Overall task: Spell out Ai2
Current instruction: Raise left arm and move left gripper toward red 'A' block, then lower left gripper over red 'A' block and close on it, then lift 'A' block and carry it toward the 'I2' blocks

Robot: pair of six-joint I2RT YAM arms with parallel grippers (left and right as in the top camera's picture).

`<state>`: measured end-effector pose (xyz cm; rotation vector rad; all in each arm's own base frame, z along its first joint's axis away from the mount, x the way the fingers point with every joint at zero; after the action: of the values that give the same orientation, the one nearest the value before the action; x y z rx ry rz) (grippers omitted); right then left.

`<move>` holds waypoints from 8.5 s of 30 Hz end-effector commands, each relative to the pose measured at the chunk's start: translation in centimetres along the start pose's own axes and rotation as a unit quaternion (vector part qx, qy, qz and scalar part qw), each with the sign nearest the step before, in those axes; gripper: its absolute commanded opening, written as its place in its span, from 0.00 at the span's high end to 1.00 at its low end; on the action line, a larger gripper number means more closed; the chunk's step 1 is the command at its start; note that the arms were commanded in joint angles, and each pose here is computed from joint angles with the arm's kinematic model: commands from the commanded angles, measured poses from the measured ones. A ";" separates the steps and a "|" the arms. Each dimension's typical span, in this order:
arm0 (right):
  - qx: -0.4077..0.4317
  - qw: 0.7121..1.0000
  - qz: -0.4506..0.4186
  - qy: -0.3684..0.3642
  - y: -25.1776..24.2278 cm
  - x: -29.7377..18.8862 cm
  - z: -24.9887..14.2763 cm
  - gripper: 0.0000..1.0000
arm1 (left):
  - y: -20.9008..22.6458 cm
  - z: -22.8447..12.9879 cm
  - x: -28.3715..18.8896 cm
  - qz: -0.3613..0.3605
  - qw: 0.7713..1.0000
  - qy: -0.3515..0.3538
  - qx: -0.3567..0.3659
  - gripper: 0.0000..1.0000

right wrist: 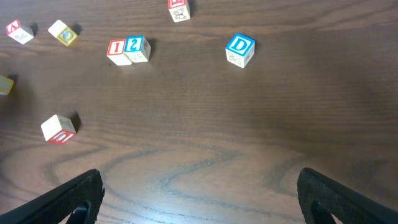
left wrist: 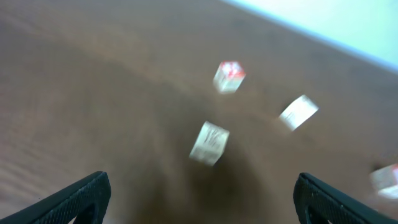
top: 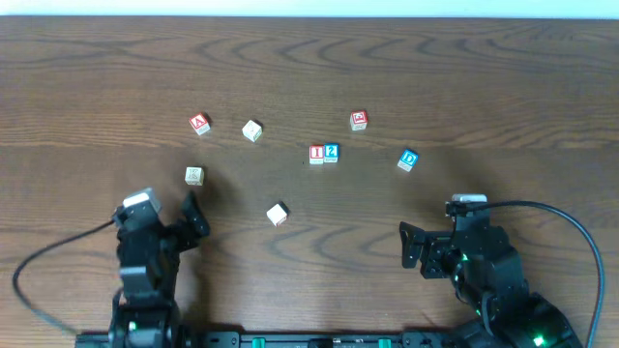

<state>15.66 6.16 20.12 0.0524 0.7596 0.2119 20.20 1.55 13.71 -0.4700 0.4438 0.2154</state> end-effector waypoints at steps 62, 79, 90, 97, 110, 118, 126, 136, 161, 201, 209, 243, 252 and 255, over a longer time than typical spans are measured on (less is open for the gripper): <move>0.005 1.000 -0.002 0.001 -0.1 0.1 -0.1 0.01 | -14.8 11.2 20.4 -0.007 0.959 0.279 -0.055 0.05; 0.005 1.000 -0.002 0.001 -0.1 0.1 -0.1 0.01 | -11.4 11.7 19.1 0.221 0.940 0.213 -0.147 0.00; 0.005 1.000 -0.002 0.001 -0.1 0.1 -0.1 0.01 | -11.5 10.5 22.2 0.261 0.910 0.287 -0.146 0.00; 0.005 1.000 -0.002 0.001 -0.1 0.1 -0.1 0.01 | -10.6 9.2 21.6 0.302 0.885 0.309 -0.173 0.11; 0.005 1.000 -0.002 0.001 -0.1 0.1 -0.1 0.01 | -9.6 7.8 22.6 0.319 0.868 0.322 -0.201 0.10; 0.005 1.000 -0.002 0.001 -0.1 0.1 -0.1 0.01 | -8.7 6.0 23.7 0.328 0.858 0.347 -0.189 0.11; 0.005 1.000 -0.002 0.001 -0.1 0.1 -0.1 0.01 | -8.1 5.0 24.6 0.333 0.856 0.354 -0.175 0.13; 0.005 1.000 -0.002 0.001 -0.1 0.1 -0.1 0.01 | -7.6 5.0 25.5 0.326 0.866 0.347 -0.155 0.21; 0.005 1.000 -0.002 0.001 -0.1 0.1 -0.1 0.01 | -7.2 5.0 25.5 0.310 0.869 0.366 -0.125 0.29; 0.005 1.000 -0.002 0.001 -0.1 0.1 -0.1 0.01 | -7.0 3.4 26.0 0.310 0.856 0.390 -0.139 0.50; 0.005 1.000 -0.002 0.001 -0.1 0.1 -0.1 0.01 | -6.9 3.4 26.0 0.310 0.856 0.390 -0.138 0.55; 0.005 1.000 -0.002 0.001 -0.1 0.1 -0.1 0.01 | -6.7 3.1 25.1 0.324 0.843 0.408 -0.134 0.95; 0.005 1.000 -0.002 0.001 -0.1 0.1 -0.1 0.01 | -7.6 3.9 24.8 0.295 0.851 0.419 -0.113 0.94; 0.005 1.000 -0.002 0.001 -0.1 0.1 -0.1 0.01 | -8.7 5.4 24.9 0.272 0.866 0.407 -0.101 0.94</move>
<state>15.68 6.16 20.01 0.0507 0.7642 0.2106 45.42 -0.66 7.61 -0.6433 1.4576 0.6947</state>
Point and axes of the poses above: each gripper's point midway between its finger pads, its own x axis out along the fingers, its own y axis along the line the jaws close on, z = x × y, the point moved 6 cm from there along -x, back along the fingers, and after that the axes turned 9 degrees about -x, right-handed, at the moved point
